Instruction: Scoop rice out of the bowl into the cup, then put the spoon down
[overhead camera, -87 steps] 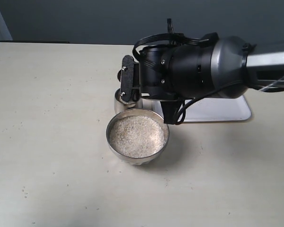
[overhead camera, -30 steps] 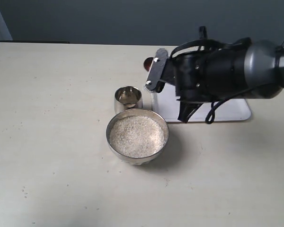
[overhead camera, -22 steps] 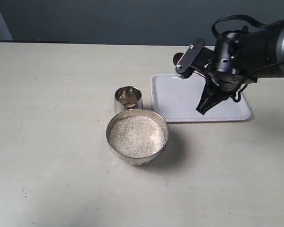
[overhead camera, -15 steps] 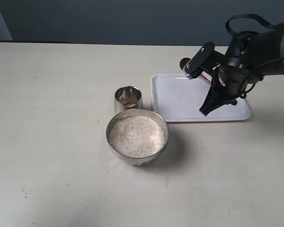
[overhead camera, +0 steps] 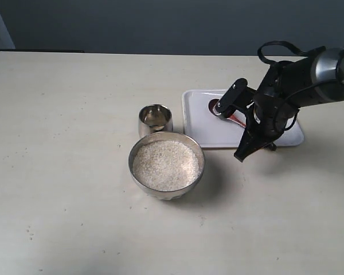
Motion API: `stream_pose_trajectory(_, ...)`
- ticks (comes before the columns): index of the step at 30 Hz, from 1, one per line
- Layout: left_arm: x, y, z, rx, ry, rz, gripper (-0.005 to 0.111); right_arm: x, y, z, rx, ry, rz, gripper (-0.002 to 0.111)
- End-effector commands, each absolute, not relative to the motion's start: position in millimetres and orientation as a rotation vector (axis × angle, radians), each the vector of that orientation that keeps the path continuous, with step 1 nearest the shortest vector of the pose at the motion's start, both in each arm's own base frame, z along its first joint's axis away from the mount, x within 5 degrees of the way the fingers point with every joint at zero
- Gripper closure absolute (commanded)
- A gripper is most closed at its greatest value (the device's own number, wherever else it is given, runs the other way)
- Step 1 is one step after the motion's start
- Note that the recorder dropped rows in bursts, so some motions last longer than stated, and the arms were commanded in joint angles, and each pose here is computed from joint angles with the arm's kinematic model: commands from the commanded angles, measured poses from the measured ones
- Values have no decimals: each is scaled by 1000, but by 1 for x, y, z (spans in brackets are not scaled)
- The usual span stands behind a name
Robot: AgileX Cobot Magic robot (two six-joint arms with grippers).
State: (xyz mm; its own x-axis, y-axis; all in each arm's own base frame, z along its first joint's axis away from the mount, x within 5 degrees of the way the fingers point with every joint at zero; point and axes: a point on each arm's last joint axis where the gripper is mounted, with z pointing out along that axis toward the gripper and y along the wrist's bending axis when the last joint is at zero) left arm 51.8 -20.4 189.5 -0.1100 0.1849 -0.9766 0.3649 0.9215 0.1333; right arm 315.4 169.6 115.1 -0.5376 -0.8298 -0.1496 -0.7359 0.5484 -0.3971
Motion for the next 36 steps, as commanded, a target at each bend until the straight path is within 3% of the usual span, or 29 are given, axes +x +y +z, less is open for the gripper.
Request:
stream_pose_trajectory(1, 52, -20, 192, 414, 1672, -166, 106, 316, 167, 106, -1324, 2474, -435, 103)
stream_pose_trajectory(8, 52, -20, 192, 414, 1672, -166, 106, 318, 168, 107, -1325, 2461, -429, 70)
stream_pose_trajectory(27, 52, -20, 192, 414, 1672, -166, 106, 308, 151, 187, -1136, 2415, -533, 69)
stream_pose_trajectory(30, 52, -20, 192, 414, 1672, -166, 106, 299, 139, 211, -988, 2460, -593, 73)
stream_pose_trajectory(33, 52, -20, 192, 414, 1672, -166, 106, 286, 126, 242, -880, 2470, -639, 93)
stream_pose_trajectory(34, 52, -20, 192, 414, 1672, -166, 106, 279, 120, 256, -834, 2466, -647, 105)
stream_pose_trajectory(36, 52, -20, 192, 414, 1672, -166, 106, 266, 111, 277, -756, 2466, -629, 108)
